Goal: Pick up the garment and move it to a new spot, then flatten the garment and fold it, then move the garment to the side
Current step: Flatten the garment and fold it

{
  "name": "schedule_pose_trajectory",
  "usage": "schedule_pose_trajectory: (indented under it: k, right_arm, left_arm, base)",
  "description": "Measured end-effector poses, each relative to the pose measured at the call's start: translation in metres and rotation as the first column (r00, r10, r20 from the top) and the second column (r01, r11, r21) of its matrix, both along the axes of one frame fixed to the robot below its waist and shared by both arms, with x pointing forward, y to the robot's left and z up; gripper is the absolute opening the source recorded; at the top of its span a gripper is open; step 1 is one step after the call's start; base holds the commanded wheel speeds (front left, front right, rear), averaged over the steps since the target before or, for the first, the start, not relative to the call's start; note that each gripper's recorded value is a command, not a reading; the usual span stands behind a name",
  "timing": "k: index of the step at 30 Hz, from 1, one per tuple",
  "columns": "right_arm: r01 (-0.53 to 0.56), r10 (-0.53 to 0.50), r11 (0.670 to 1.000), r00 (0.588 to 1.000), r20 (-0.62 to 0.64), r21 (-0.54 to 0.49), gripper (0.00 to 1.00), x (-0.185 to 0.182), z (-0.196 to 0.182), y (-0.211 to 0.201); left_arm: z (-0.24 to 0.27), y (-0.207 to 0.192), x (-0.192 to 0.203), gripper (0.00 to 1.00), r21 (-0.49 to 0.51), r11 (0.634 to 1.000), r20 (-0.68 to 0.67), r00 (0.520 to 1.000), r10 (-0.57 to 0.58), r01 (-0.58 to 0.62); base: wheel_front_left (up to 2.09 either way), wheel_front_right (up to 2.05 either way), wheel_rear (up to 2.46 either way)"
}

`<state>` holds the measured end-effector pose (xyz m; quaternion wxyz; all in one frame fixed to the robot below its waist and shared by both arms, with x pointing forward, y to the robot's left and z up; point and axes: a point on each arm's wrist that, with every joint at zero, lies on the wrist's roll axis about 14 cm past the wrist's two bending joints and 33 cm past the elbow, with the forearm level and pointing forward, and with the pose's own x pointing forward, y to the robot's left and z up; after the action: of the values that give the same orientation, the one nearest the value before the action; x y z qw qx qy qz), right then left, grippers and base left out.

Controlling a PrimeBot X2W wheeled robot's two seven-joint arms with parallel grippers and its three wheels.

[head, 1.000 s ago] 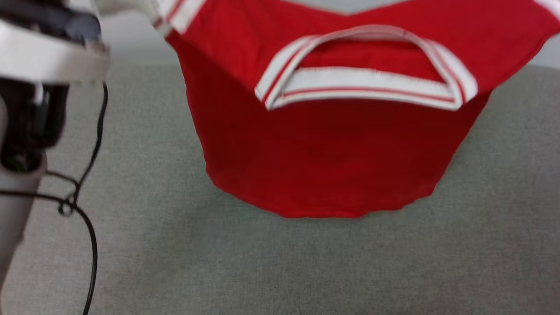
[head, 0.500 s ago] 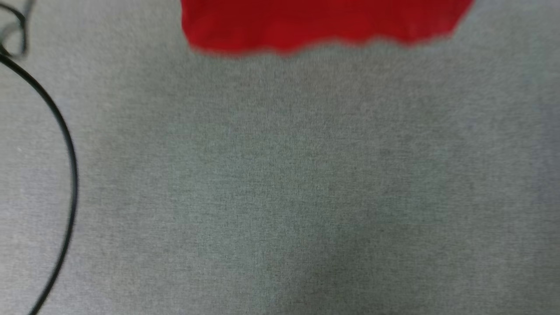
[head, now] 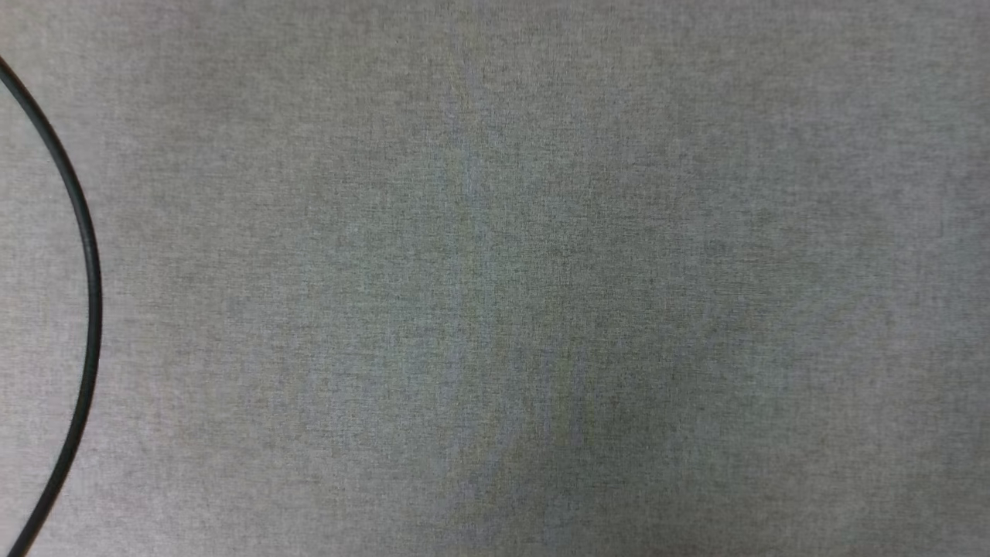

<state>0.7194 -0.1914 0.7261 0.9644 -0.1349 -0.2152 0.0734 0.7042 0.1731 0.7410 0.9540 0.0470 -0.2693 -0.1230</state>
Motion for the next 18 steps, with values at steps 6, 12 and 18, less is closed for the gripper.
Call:
schedule_pose_trajectory:
  k: [6, 12, 18]
  right_arm:
    - [-0.040, 0.039, 0.999, 0.996, -0.077, -0.005, 0.00, 0.008, -0.056, 0.011]
    - [-0.079, 0.079, 0.997, 0.983, -0.164, 0.003, 0.00, -0.015, -0.100, 0.017]
    - [-0.121, 0.122, 0.992, 0.960, -0.254, 0.017, 0.00, -0.057, -0.139, 0.019]
  left_arm:
    - [-0.042, 0.005, 0.010, 0.00, -0.010, 1.000, -0.075, 0.997, 0.001, -0.001]
    - [-0.080, 0.013, -0.011, 0.00, -0.033, 0.999, -0.155, 0.988, -0.003, -0.002]
    - [-0.115, 0.019, -0.053, 0.00, -0.062, 0.998, -0.221, 0.975, -0.016, 0.002]
  base:
    - [0.00, 0.00, 0.00]
    - [0.00, 0.00, 0.00]
    - [0.00, 0.00, 0.00]
